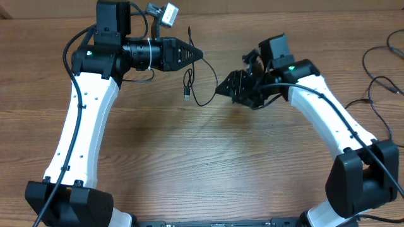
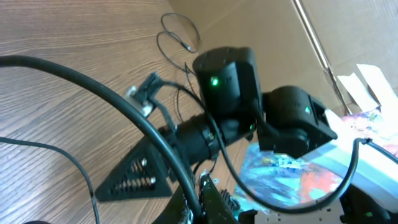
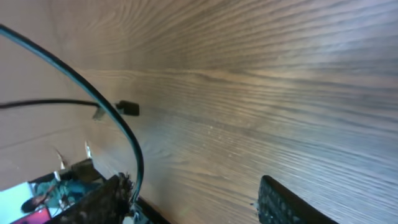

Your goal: Untangle cables

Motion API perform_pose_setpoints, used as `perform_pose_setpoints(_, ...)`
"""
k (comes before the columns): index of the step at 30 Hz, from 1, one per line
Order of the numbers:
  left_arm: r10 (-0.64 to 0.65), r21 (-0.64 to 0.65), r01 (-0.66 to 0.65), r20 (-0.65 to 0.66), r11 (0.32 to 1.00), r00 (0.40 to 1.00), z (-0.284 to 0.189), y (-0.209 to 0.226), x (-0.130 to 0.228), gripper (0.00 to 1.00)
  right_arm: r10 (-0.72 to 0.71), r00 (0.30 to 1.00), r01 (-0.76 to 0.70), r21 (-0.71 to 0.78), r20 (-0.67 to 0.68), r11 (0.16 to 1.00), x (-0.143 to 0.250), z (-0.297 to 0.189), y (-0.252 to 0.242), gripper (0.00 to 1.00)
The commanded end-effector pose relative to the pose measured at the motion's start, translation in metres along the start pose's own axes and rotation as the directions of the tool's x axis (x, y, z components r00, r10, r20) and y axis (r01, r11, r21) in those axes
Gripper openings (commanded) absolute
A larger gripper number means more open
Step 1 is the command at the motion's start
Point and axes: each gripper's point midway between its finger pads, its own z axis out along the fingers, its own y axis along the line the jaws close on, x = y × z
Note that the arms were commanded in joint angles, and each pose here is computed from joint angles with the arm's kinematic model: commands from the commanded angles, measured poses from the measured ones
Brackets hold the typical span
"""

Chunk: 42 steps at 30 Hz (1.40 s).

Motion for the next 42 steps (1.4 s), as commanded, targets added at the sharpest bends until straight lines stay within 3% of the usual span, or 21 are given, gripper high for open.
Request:
perform_pose_setpoints(1, 0.047, -0.009, -0.047, 0.020, 0.999, 0.999, -0.006, -0.011, -0.004, 0.04, 0.023, 1.000, -0.022, -0.039, 0.011, 0.999, 0.001, -0.002, 0.012, 0.63)
perform_pose_setpoints(8, -0.041, -0.070, 0.044, 0.047, 0.997, 0.998, -0.004, -0.002, -0.009, 0.04, 0.072, 0.997, -0.072, -0.013, 0.009, 0.997, -0.003, 0.021, 0.007, 0.45)
perform_pose_setpoints(10, -0.086, -0.057, 0.091, 0.080, 0.994, 0.993, -0.004, -0.005, -0.019, 0.04, 0.101, 0.994, -0.107, 0.136, 0.047, 0.985, -0.002, 0.026, -0.022, 0.26)
perform_pose_setpoints(16, -0.128, -0.020, 0.132, 0.145, 0.991, 0.981, -0.010, -0.020, -0.037, 0.04, 0.138, 0.987, -0.155, 0.259, 0.083, 0.954, -0.006, 0.010, -0.058, 0.17)
perform_pose_setpoints(18, -0.113, -0.027, 0.119, 0.166, 0.993, 0.980, -0.015, -0.027, -0.040, 0.04, 0.114, 0.992, -0.123, 0.178, 0.061, 0.976, -0.012, 0.005, -0.050, 0.21)
perform_pose_setpoints(21, -0.149, -0.041, 0.158, 0.176, 0.987, 0.973, -0.014, -0.026, -0.040, 0.04, -0.106, 0.994, 0.102, -0.123, -0.027, 0.987, -0.010, -0.008, 0.003, 0.47)
perform_pose_setpoints(23, -0.194, -0.099, 0.215, 0.190, 0.972, 0.963, -0.014, -0.013, -0.035, 0.04, -0.337, 0.942, 0.314, -0.326, -0.012, 0.891, 0.000, -0.027, 0.044, 0.57)
perform_pose_setpoints(25, -0.294, -0.170, 0.330, 0.207, 0.928, 0.933, -0.014, 0.005, -0.026, 0.04, -0.449, 0.892, 0.428, -0.390, 0.038, 0.816, 0.005, -0.039, 0.064, 0.60)
perform_pose_setpoints(31, -0.557, -0.255, 0.622, 0.286, 0.740, 0.780, -0.023, 0.035, -0.003, 0.04, -0.660, 0.732, 0.661, -0.413, 0.171, 0.626, 0.024, -0.061, 0.102, 0.60)
perform_pose_setpoints(36, -0.722, -0.183, 0.793, 0.333, 0.581, 0.606, -0.023, 0.035, -0.001, 0.04, -0.713, 0.687, 0.684, -0.454, 0.138, 0.571, 0.051, -0.044, 0.113, 0.59)
perform_pose_setpoints(37, -0.735, -0.172, 0.799, 0.320, 0.576, 0.598, -0.022, 0.033, 0.000, 0.04, -0.749, 0.648, 0.701, -0.490, 0.135, 0.519, 0.068, -0.037, 0.122, 0.57)
perform_pose_setpoints(42, -0.752, -0.156, 0.807, 0.298, 0.569, 0.588, -0.020, 0.028, 0.001, 0.04, -0.782, 0.616, 0.719, -0.477, 0.098, 0.506, 0.082, -0.017, 0.127, 0.42)
